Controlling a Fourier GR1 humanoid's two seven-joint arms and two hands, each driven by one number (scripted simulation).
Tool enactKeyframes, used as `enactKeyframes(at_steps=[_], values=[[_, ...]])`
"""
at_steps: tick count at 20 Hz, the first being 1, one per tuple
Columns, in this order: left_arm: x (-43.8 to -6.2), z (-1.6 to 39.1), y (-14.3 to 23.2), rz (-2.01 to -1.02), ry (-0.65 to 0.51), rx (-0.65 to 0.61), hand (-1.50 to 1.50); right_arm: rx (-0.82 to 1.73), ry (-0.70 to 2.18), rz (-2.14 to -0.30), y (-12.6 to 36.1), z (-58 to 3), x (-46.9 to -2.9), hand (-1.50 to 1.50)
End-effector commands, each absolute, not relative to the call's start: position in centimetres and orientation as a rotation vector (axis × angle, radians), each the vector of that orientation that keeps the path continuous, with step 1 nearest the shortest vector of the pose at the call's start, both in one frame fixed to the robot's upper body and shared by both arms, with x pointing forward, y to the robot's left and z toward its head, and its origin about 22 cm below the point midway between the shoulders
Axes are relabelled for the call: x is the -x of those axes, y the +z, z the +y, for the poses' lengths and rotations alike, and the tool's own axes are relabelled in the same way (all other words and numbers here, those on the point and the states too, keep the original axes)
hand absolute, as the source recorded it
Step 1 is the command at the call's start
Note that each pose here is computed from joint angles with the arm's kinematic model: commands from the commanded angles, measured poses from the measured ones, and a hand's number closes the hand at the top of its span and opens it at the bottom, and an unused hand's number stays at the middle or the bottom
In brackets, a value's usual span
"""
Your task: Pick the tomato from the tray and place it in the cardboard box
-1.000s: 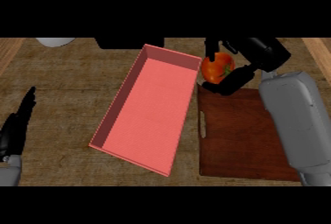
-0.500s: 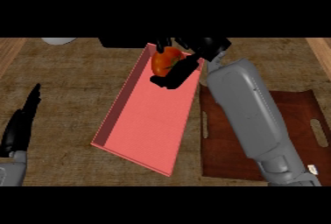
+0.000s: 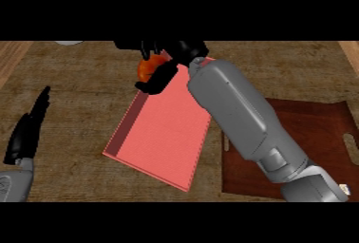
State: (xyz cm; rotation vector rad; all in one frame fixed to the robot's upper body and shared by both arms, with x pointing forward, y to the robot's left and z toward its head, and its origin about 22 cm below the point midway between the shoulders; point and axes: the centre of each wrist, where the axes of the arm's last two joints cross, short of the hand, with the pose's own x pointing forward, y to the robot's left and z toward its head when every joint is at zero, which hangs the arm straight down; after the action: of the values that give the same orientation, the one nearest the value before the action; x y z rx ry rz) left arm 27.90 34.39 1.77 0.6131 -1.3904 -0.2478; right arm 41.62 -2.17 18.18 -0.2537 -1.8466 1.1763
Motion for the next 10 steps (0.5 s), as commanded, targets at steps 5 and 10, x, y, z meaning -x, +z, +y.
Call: enactKeyframes(at_steps=[5, 10], values=[[-28.8, 34.1, 1.4, -1.403, -0.271, -0.602, 0.00, 0.273, 1.069, -1.648, 14.8, -1.1, -41.9, -1.50], [-29.8, 33.2, 3.0, -1.404, -0.292, -0.591, 0.00, 0.233, 1.061, -1.641, 11.5, -2.1, -41.9, -1.50]])
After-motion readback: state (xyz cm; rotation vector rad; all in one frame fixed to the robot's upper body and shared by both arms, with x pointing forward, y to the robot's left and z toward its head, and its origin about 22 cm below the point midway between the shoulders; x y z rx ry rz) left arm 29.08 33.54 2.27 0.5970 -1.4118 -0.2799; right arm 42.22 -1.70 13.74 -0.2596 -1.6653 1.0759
